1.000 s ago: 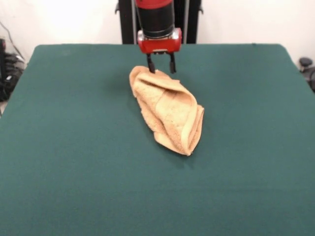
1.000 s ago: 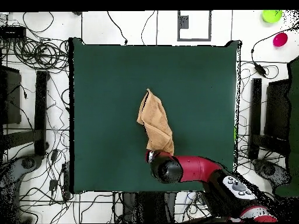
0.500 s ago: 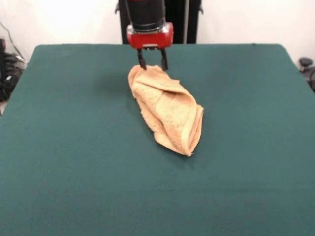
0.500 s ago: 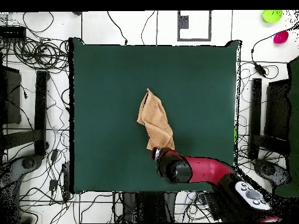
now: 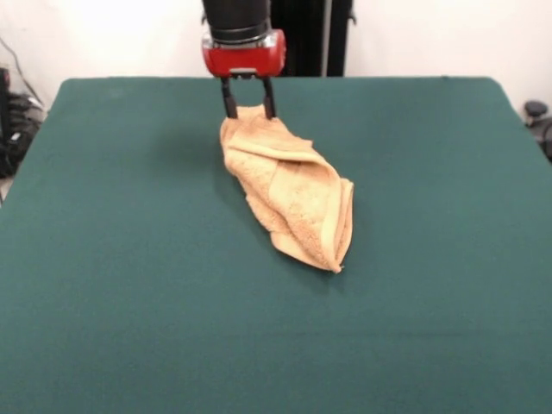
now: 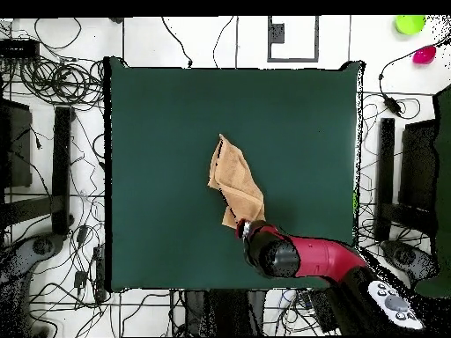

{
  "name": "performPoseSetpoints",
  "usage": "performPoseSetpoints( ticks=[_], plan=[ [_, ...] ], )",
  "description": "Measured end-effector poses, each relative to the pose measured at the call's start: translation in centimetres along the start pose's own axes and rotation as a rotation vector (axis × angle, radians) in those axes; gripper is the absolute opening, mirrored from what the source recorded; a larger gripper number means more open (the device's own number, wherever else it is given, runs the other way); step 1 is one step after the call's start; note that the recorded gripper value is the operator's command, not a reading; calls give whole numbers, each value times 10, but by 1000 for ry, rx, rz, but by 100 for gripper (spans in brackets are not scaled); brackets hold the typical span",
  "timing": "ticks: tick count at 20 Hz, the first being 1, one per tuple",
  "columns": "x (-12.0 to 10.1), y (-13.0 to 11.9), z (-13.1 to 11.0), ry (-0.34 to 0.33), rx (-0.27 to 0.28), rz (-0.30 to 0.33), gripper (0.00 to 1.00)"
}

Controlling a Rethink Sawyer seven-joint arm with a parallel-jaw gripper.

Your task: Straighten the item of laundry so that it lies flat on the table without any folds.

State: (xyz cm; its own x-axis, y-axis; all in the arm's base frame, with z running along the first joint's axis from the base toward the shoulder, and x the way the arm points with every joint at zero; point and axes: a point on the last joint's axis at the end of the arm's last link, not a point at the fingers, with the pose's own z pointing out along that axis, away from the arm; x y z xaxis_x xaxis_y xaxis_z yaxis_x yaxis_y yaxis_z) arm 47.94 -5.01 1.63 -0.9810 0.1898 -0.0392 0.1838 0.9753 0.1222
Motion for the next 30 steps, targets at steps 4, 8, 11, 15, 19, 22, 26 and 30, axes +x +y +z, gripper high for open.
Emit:
performPoseSetpoints(
  ticks=[4,8,11,15,19,22,26,30],
  plan=[
    [2,4,1,2,2,-22,100],
    [4,6,2,1,5,-42,100],
    [5,7,2,1,6,-48,100],
    [5,8,2,2,6,-53,100],
    [9,16,6,9,11,-86,100],
    [16,23,14,22,18,-117,100],
    [26,30,28,44,25,-153,100],
    [34,38,41,54,20,-171,100]
  ],
)
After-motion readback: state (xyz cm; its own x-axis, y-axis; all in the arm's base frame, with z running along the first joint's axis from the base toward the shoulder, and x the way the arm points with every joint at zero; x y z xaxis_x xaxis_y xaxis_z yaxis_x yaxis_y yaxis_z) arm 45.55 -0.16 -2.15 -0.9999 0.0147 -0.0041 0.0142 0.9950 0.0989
